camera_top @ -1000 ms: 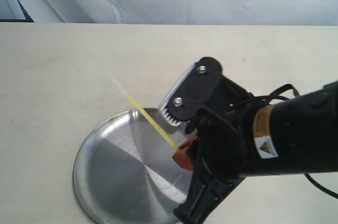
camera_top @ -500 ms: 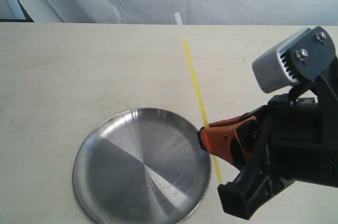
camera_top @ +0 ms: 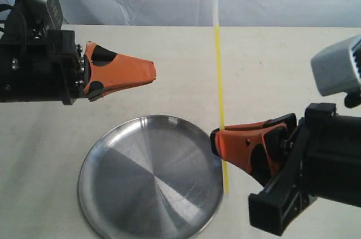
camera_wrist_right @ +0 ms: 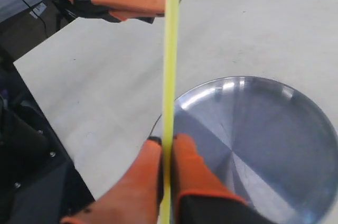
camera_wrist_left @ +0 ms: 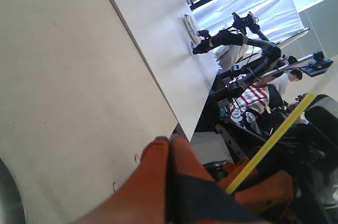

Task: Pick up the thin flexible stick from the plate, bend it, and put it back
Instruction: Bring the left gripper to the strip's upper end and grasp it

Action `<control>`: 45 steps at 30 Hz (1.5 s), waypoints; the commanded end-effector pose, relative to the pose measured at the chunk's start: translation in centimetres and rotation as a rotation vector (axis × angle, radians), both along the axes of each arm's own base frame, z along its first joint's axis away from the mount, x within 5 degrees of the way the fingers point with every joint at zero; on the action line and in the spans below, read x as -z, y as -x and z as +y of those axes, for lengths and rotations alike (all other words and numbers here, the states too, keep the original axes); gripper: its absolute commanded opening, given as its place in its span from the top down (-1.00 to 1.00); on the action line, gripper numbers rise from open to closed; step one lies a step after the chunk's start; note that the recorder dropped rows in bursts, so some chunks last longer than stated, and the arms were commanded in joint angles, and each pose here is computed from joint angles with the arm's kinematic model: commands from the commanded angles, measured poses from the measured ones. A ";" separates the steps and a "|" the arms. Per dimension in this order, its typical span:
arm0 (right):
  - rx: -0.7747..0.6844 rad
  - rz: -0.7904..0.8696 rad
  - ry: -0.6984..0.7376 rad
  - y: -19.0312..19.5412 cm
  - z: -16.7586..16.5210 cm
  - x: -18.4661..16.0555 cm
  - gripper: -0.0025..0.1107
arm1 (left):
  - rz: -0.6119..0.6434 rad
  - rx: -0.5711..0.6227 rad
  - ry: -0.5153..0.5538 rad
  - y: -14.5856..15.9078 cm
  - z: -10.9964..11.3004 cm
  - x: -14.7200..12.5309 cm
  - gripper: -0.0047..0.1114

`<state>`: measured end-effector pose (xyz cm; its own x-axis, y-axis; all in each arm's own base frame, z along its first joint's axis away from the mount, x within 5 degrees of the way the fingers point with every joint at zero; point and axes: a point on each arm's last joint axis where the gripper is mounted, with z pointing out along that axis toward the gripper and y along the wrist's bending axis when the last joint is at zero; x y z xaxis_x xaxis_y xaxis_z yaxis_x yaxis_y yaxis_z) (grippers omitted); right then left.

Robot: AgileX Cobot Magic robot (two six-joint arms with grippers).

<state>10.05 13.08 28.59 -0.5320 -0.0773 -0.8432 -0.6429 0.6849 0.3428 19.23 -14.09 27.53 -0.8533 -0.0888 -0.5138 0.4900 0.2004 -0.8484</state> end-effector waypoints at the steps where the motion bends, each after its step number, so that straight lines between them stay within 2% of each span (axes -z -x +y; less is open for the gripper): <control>1: -0.001 -0.038 0.001 -0.8 0.8 0.3 0.97 | -0.007 0.020 0.033 0.0 -0.2 -0.5 0.92; 4: -0.002 -0.027 0.018 -1.3 1.5 1.0 0.97 | 0.023 0.006 0.029 -0.1 -0.2 -0.4 0.92; 12: -0.005 0.006 0.065 -1.9 2.2 2.1 0.97 | -0.003 -0.003 0.015 -0.2 -0.3 -0.4 0.88; 15: -0.004 -0.006 0.050 -2.0 2.3 2.0 0.97 | -0.056 0.025 0.020 0.0 -0.4 -0.5 0.64; 20: -0.003 -0.030 0.020 -2.1 2.4 1.6 0.97 | -0.063 0.023 0.019 0.0 -0.4 -0.6 -0.05; 22: -0.003 -0.036 0.012 -2.1 2.5 1.6 0.97 | -0.074 0.028 0.022 -0.1 -0.5 -0.9 -0.23; 24: -0.003 -0.042 0.005 -2.2 2.5 1.5 0.97 | -0.093 0.048 0.027 0.0 -1.0 -1.4 -0.29; 30: -0.002 -0.030 0.015 -2.5 3.0 1.9 0.97 | -0.168 0.062 -0.020 0.4 -3.8 -2.8 -0.29; 35: -0.003 -0.033 0.011 -2.5 3.0 1.9 0.97 | -0.217 -0.010 -0.099 0.1 -4.8 -2.8 -0.24; 37: -0.003 -0.043 -0.001 -2.4 2.9 1.6 0.97 | -0.218 -0.025 -0.112 0.0 -4.8 -2.7 -0.05; 40: -0.001 -0.063 -0.031 -2.3 2.8 1.2 0.97 | -0.218 -0.024 -0.111 0.0 -4.8 -2.7 0.44; 41: -0.001 -0.070 -0.040 -2.3 2.8 1.1 0.97 | -0.218 -0.021 -0.109 0.1 -4.9 -2.7 0.72; 42: -0.001 -0.077 -0.049 -2.4 2.8 1.0 0.97 | -0.222 -0.019 -0.110 0.1 -4.9 -2.7 0.86; 45: 0.011 -0.058 -0.065 -2.3 2.8 0.9 0.97 | -0.274 0.019 -0.101 0.3 -4.9 -2.8 0.92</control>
